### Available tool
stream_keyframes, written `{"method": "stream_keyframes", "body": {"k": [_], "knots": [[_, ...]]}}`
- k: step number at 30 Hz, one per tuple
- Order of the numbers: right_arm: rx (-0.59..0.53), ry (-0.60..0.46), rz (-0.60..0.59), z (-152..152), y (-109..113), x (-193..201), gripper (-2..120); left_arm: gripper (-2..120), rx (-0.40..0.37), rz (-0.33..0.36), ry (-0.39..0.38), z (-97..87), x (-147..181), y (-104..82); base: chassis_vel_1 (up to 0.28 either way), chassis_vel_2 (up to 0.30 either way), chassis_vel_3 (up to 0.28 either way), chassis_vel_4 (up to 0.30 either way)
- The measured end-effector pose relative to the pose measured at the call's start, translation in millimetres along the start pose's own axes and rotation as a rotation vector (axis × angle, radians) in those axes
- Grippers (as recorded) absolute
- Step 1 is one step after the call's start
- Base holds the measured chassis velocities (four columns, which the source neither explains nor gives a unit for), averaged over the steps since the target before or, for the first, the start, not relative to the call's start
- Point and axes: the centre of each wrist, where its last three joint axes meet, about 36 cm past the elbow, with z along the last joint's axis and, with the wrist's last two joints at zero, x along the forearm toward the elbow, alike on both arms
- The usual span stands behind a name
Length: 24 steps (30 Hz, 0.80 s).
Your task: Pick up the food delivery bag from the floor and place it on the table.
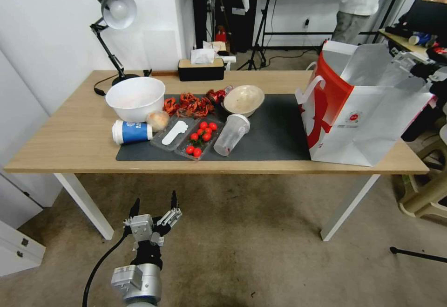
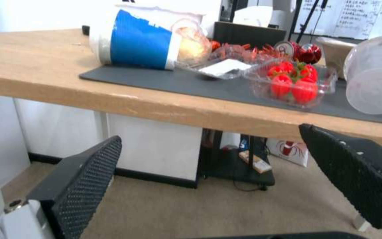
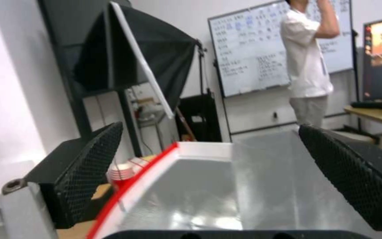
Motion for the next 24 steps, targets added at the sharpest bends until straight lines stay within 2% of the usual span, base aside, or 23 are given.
{"method": "stream_keyframes", "body": {"k": [5, 7, 12, 14, 20, 24], "knots": [[-0.017, -0.032, -0.072, 8.7, 11.4, 12.2, 100, 100, 0.002, -0.001, -0.005, -2.7, -0.2, -0.1, 0.000, 0.000, 0.000, 0.000], [-0.013, -0.045, -0.123, 15.1, 24.9, 25.3, 100, 100, 0.001, 0.000, -0.008, -4.4, 0.0, 0.1, 0.000, 0.000, 0.000, 0.000], [-0.003, -0.054, -0.163, 23.4, 40.2, 41.4, 100, 100, 0.000, 0.004, -0.013, -6.0, -0.2, 0.3, 0.000, 0.000, 0.000, 0.000], [0.014, -0.085, -0.196, 34.3, 56.6, 60.1, 100, 100, -0.003, 0.011, -0.020, -8.8, -0.5, 0.7, 0.000, 0.000, 0.000, 0.000], [0.038, -0.111, -0.202, 49.8, 76.7, 86.8, 100, 100, -0.013, 0.013, -0.024, -14.7, -0.5, 1.1, 0.000, 0.000, 0.000, 0.000], [0.074, -0.087, -0.185, 77.9, 86.0, 119.4, 100, 100, -0.024, 0.014, -0.025, -16.0, -0.2, 1.0, 0.000, 0.000, 0.000, 0.000]]}}
